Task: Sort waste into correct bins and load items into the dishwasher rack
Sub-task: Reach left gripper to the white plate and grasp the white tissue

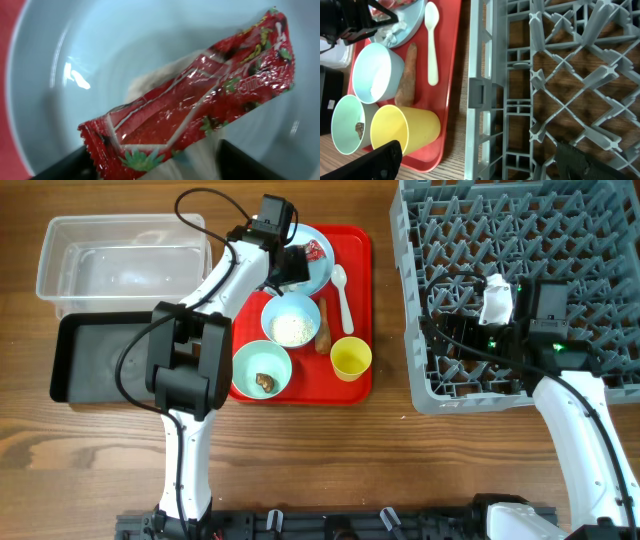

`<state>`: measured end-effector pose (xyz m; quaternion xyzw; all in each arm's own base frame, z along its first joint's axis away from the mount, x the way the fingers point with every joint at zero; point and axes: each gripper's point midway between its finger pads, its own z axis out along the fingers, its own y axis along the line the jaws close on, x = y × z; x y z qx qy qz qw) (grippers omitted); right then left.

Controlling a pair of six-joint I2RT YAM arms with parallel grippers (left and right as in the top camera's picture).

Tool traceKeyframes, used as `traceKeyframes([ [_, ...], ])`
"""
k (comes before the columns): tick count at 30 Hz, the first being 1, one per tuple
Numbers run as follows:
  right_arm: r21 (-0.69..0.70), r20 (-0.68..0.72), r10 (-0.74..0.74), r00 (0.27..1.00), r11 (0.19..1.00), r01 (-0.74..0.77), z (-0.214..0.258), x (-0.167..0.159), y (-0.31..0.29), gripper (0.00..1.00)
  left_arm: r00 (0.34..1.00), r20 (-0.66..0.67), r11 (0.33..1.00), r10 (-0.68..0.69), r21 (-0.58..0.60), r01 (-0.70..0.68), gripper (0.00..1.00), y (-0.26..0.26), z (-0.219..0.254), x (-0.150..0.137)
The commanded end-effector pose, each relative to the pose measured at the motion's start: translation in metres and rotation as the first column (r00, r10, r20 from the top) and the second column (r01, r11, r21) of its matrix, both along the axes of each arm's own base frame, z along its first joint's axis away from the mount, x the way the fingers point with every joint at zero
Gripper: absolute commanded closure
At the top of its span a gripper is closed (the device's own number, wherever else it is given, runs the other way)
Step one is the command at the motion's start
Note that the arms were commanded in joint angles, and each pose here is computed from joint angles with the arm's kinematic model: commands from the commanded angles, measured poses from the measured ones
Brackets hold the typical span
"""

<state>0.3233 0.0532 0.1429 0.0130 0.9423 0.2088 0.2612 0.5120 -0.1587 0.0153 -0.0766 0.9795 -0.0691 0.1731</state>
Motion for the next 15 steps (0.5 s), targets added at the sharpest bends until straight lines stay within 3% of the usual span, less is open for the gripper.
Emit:
traceKeyframes([
  [1,0.026,0.011,0.000,1.000,1.000,-0.001,0.007,0.005,0.003,0.00,0.999,-0.039,1.000,0.005,0.013,-0.005,0.59,0.001,-0.023,-0.003],
  [2,0.026,0.011,0.000,1.000,1.000,-0.001,0.007,0.005,0.003,0.00,0.999,-0.040,1.000,0.005,0.013,-0.004,0.69,0.001,-0.023,-0.003],
  [3,0.027,0.011,0.000,1.000,1.000,0.000,0.007,0.005,0.003,0.00,0.999,-0.040,1.000,0.005,0.013,-0.004,0.89,0.001,-0.023,-0.003],
  [4,0.027,0.012,0.000,1.000,1.000,0.000,0.007,0.005,0.003,0.00,0.999,-0.042,1.000,0.004,0.013,-0.004,0.96,0.001,-0.022,-0.003],
  [9,0.027,0.011,0.000,1.000,1.000,0.000,0.007,0.005,0.003,0.00,1.000,-0.024,1.000,-0.006,-0.020,0.006,0.96,-0.004,-0.006,-0.002],
  [15,0.027,0.012,0.000,1.000,1.000,-0.001,0.007,0.005,0.003,0.00,0.998,0.065,0.998,0.000,-0.060,0.004,0.96,-0.002,0.057,0.001],
])
